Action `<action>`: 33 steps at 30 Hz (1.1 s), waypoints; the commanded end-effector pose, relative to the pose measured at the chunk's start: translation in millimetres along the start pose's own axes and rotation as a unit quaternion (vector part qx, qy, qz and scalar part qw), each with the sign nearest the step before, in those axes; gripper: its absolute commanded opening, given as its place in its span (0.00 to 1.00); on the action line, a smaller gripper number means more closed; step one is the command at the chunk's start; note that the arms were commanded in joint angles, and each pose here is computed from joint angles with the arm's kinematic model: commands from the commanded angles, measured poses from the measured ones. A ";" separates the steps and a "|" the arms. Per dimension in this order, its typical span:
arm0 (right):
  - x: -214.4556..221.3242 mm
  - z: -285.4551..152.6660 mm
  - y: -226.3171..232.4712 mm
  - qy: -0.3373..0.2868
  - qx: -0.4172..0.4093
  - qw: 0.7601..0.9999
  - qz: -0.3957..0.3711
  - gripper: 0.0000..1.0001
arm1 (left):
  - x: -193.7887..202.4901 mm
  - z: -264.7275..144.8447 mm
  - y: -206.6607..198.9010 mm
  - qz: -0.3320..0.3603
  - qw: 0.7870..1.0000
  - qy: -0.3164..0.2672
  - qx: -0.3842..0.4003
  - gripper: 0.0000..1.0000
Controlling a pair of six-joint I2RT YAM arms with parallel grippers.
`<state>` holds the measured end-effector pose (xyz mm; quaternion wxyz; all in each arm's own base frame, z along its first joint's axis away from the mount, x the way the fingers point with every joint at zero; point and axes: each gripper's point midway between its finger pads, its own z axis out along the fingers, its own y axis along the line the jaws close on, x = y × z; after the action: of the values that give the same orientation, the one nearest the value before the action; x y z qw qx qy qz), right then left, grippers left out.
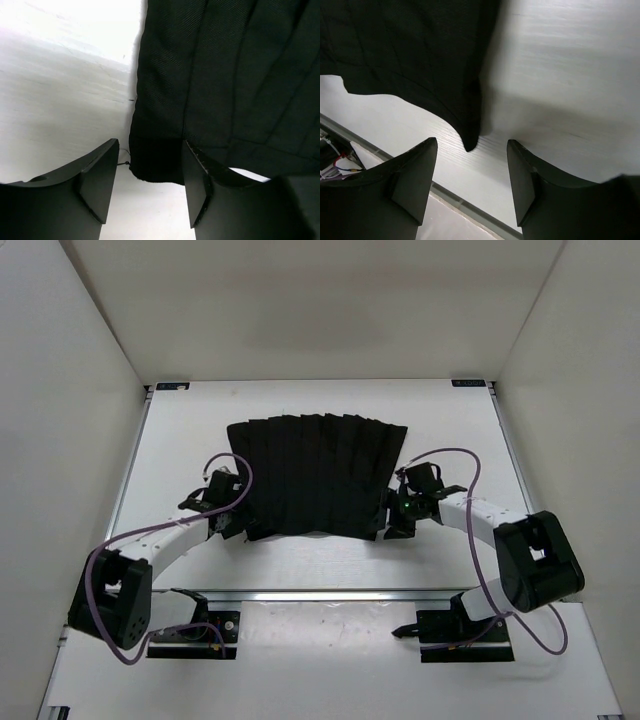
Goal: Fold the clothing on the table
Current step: Fold the skirt
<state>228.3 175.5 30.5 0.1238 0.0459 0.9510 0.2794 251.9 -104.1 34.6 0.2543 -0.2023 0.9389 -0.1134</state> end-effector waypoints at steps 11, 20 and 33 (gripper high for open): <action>-44.4 -9.8 42.7 -0.024 -0.029 0.998 -0.047 0.00 | -32.1 -4.0 -37.6 -0.026 0.999 -0.029 0.011 0.00; -89.4 -82.9 25.3 -0.076 -0.027 0.996 -0.028 0.00 | -75.3 -39.5 -46.8 -0.026 0.997 -0.053 0.040 0.00; 56.5 -160.6 38.2 0.008 -0.034 0.999 0.000 0.00 | 7.1 -146.8 -37.3 -0.012 0.993 0.012 0.115 0.00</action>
<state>143.4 145.7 146.6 0.1210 0.0199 0.9391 0.3210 179.1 -133.8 135.2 0.2405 -0.1656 0.9266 -0.2369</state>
